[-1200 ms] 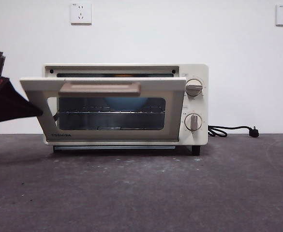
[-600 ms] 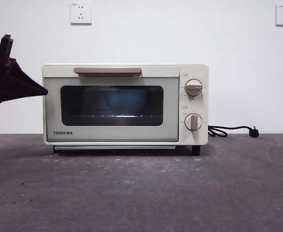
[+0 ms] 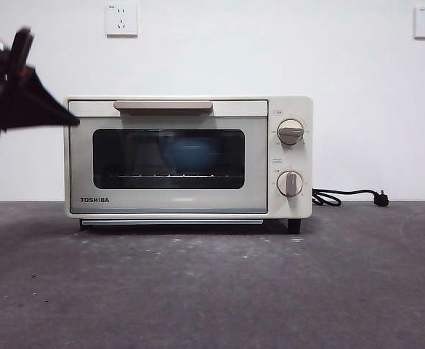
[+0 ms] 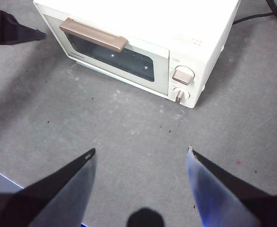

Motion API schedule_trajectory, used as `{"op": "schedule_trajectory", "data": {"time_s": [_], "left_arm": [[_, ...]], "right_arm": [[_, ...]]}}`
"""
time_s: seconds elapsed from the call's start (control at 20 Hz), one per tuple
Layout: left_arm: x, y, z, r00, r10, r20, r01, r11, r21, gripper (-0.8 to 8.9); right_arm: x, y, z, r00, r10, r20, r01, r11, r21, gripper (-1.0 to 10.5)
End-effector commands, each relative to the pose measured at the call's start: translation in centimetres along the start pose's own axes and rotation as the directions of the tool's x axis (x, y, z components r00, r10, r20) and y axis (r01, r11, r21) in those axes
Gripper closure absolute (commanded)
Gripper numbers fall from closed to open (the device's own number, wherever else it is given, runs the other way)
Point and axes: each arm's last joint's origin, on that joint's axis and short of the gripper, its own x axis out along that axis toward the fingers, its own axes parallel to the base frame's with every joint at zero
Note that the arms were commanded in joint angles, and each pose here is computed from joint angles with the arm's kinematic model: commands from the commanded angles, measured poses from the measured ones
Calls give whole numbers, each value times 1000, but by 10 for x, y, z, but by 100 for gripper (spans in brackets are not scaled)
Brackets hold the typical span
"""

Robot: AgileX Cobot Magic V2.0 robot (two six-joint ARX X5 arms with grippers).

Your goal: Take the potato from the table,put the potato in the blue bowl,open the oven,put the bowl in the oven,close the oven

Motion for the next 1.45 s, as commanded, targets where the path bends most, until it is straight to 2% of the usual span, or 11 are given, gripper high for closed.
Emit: {"op": "schedule_trajectory", "data": {"time_s": [0.05,0.3,0.55,0.75,0.95,1.15,1.3,1.45], "left_arm": [[-12,-27,3,998,59,25,-61,995,84,822],[-42,-83,-3,983,168,72,-178,967,180,822],[-73,-134,-23,969,228,97,-246,935,255,822],[-94,-162,-44,963,254,91,-269,914,302,822],[-114,-183,-66,968,241,70,-250,911,328,822],[-127,-194,-85,971,237,27,-232,915,331,822],[-128,-195,-89,971,240,11,-230,915,333,822],[-128,-195,-88,972,236,10,-226,916,333,822]], "right_arm": [[0,0,0,1000,3,0,-3,1000,-11,631],[2,0,-2,1000,1,-29,-2,999,-39,631],[4,0,-9,994,-7,-113,-1,997,-76,631],[4,0,-9,993,13,-114,-23,996,-88,631],[4,3,-9,988,99,-122,-110,990,-85,632],[3,6,-9,970,203,-131,-214,973,-83,635],[3,6,-9,966,223,-132,-235,969,-80,653],[3,6,-9,966,223,-132,-236,968,-89,871]]}}
